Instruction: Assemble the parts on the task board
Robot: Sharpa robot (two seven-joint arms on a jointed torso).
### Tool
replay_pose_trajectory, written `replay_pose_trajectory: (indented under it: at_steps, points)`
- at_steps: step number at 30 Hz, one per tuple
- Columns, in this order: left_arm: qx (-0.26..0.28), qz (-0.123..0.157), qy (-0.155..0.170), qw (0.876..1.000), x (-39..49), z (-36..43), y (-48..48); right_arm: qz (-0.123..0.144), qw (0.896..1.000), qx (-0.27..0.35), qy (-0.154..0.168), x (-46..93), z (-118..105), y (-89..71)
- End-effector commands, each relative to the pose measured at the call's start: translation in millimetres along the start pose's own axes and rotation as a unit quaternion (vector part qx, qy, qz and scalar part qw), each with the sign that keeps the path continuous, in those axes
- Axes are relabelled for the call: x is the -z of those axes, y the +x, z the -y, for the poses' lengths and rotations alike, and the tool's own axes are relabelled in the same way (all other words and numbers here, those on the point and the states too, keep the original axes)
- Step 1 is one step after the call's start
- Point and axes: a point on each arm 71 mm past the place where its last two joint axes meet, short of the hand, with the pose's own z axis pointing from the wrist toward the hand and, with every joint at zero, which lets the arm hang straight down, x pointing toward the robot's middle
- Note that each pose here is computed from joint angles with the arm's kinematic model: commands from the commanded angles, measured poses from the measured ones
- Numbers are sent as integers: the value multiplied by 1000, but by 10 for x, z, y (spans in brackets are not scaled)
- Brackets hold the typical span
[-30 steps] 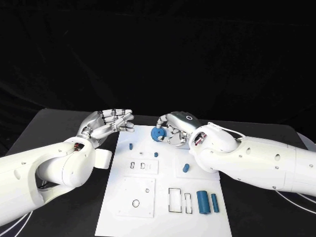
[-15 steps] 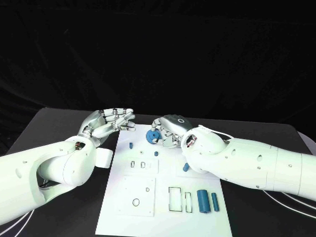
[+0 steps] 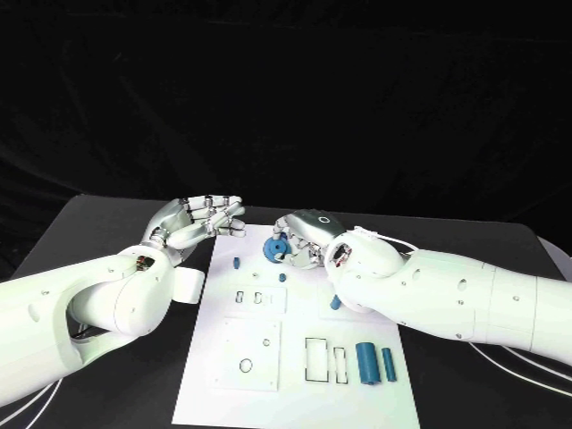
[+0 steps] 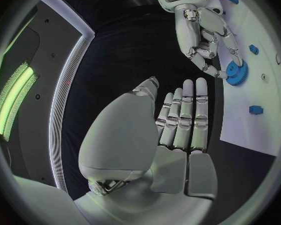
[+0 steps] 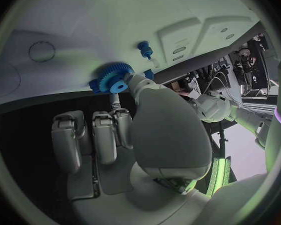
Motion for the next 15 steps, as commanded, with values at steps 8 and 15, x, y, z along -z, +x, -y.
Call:
replay_pose_trajectory:
  at_steps: [8,15]
  points:
    - [2,-10,5,1000,-1,18,25,-18,1000,12,9,-14,43,59]
    - [2,-10,5,1000,1,19,23,-12,1000,11,5,-13,38,54]
